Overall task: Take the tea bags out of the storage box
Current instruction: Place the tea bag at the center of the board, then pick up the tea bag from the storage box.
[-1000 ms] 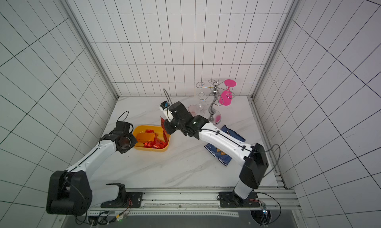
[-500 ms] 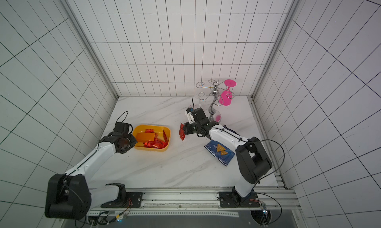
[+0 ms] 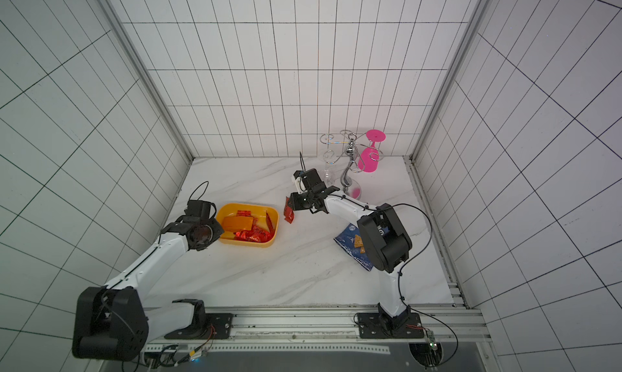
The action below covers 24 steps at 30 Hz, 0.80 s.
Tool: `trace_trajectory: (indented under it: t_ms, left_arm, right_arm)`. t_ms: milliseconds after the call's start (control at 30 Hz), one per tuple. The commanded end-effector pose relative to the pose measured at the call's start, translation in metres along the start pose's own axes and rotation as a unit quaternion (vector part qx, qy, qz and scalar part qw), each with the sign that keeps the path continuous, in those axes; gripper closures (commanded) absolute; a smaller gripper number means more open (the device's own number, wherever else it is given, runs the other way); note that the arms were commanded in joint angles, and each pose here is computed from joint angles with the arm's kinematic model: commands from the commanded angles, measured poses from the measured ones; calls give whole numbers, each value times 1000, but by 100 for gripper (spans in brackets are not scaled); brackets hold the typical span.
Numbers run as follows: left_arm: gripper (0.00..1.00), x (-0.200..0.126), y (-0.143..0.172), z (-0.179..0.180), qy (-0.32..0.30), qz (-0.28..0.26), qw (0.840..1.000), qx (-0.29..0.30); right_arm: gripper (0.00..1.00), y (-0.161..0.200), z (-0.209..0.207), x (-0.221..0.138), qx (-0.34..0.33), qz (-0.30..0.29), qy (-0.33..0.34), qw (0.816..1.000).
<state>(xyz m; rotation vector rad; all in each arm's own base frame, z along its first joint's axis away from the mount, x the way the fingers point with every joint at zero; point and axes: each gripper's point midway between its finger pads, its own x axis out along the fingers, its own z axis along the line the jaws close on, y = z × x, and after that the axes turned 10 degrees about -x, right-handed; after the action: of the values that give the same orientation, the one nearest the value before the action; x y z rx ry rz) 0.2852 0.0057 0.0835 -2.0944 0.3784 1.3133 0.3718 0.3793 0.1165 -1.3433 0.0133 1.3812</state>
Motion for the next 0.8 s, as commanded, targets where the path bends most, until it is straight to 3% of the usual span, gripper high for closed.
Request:
trace_trajectory:
  t_ms: [0,200,400,600,767]
  left_arm:
    - [100,-3,-9,-3,8,-21,1000,1]
    - [100,-3,-8,-4,11,-21,1000,1]
    - [100,-3,-9,-5,11,-21,1000,1]
    - [100,-4,-9,-4,15,-23,1000,1]
    - [100,-4,-8,-4,14,-22,1000,1]
  right_arm:
    - [52,-10,-9,-13,-18,2,34,999]
    - [51,-24,46,-46,-94,2,18,995]
    - [55,1,100,-26,-136,73,-3,988]
    - [55,23,114,7,-165,133,11,977]
    - [55,35,98,30,-180,173,59,967]
